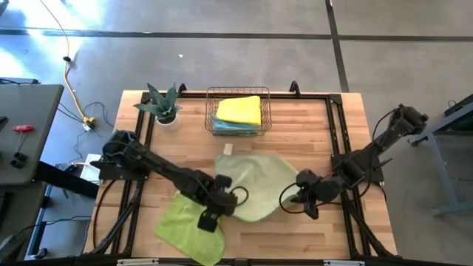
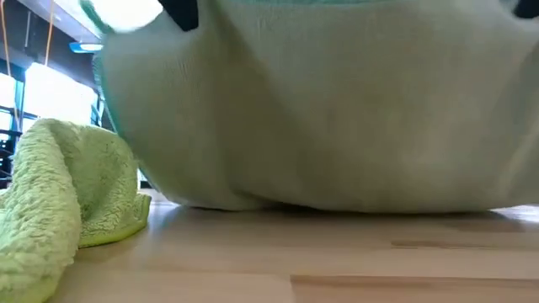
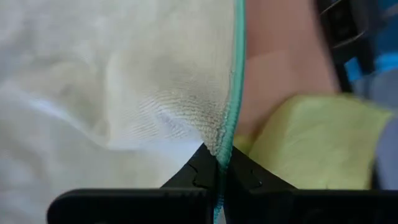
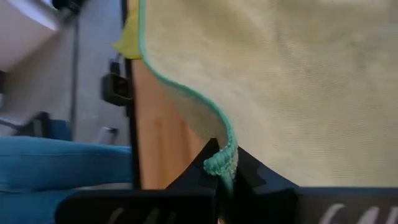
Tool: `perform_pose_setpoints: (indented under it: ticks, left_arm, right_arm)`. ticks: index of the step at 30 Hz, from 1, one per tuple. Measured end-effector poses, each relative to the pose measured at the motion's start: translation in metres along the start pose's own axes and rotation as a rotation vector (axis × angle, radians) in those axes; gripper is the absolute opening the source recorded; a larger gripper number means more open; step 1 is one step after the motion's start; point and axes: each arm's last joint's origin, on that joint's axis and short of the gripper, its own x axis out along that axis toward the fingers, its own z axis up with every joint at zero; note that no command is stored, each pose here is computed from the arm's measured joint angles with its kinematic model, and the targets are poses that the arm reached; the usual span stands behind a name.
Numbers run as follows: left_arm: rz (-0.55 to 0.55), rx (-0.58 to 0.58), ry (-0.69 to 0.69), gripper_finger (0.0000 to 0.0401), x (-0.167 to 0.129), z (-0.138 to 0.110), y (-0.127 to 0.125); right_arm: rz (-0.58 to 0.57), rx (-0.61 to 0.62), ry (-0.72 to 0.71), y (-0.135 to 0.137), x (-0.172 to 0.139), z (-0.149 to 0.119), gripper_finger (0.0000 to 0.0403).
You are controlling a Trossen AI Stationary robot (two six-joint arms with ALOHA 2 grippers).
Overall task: Fold microfiber towels
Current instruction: Fold the light blue microfiber cloth
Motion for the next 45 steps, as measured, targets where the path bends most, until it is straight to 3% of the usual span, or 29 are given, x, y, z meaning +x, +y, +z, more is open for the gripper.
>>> perform_pose_setpoints:
  ticks: [11, 16, 20, 26, 31, 37, 45]
  left_arm:
    - [-0.14, -0.162, -0.032, 0.0, 0.009, 0.005, -0.025]
    - [-0.119, -0.1, -0.018, 0.0, 0.015, 0.005, -0.024]
    - [-0.031, -0.094, -0.017, 0.0, 0.019, 0.007, -0.004]
    - [0.136, -0.157, 0.046, 0.0, 0.02, 0.003, 0.033]
    - [0.176, -0.165, 0.093, 0.0, 0.024, 0.0, 0.057]
    - [0.239, -0.148, 0.1, 0.0, 0.039, 0.003, 0.083]
    - [0.264, -0.124, 0.226, 0.0, 0.071, -0.006, 0.117]
  right_arm:
    - [0.097, 0.107, 0.058, 0.015, 0.001, -0.029, 0.0]
    - [0.048, 0.042, 0.049, 0.011, 0.001, -0.032, 0.0]
    - [-0.065, 0.006, 0.02, 0.002, 0.001, -0.032, 0.0]
    - [-0.281, 0.088, 0.009, -0.018, -0.001, -0.034, 0.0]
    - [-0.436, 0.153, -0.02, -0.034, -0.004, -0.032, 0.0]
    - [-0.502, 0.208, -0.077, -0.043, 0.0, -0.021, 0.0]
    - [-0.613, 0.243, -0.038, -0.057, 0.013, -0.013, 0.0]
